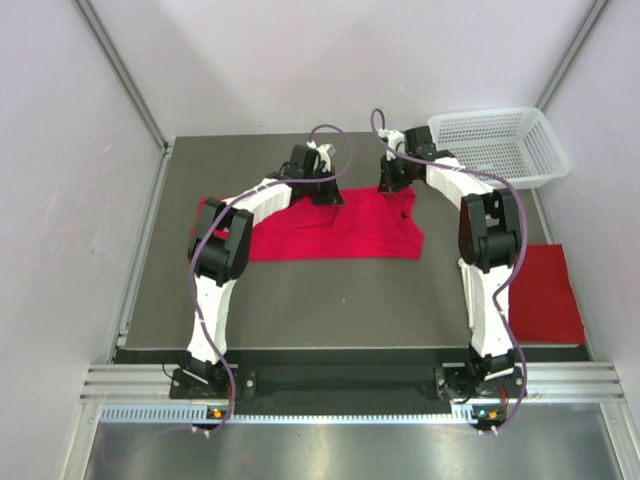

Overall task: Fold and stack the t-shirts
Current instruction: Fold the tshirt

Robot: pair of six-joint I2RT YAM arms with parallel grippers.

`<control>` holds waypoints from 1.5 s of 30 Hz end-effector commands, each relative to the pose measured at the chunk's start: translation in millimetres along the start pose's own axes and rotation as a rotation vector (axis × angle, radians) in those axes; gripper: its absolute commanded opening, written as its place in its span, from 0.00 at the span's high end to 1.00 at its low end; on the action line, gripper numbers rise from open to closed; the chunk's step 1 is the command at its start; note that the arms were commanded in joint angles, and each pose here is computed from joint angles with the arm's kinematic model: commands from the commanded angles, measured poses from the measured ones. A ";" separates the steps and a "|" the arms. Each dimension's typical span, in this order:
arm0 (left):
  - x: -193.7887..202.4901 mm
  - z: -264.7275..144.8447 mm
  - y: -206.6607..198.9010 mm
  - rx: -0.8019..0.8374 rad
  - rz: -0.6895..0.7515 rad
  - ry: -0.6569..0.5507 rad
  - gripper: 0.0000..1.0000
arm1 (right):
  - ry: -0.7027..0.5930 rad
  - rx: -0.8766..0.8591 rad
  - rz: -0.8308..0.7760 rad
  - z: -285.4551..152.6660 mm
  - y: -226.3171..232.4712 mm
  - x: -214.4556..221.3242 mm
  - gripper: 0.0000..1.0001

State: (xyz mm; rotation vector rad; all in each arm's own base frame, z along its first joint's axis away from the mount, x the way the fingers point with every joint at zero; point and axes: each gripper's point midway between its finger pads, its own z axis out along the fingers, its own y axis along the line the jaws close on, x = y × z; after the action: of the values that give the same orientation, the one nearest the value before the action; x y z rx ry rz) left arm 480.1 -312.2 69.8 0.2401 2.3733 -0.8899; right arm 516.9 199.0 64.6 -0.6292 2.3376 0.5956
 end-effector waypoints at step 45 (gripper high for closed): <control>-2.8 -18.5 28.2 -0.219 -0.112 -0.070 1.00 | -0.246 0.039 -0.360 3.9 31.1 -93.5 1.00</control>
State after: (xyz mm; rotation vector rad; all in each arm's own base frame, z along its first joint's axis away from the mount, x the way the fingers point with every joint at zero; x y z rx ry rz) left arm 483.7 -279.6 35.2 -0.0052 2.4620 -0.6645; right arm 548.2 243.8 109.6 -0.8576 2.0545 0.4650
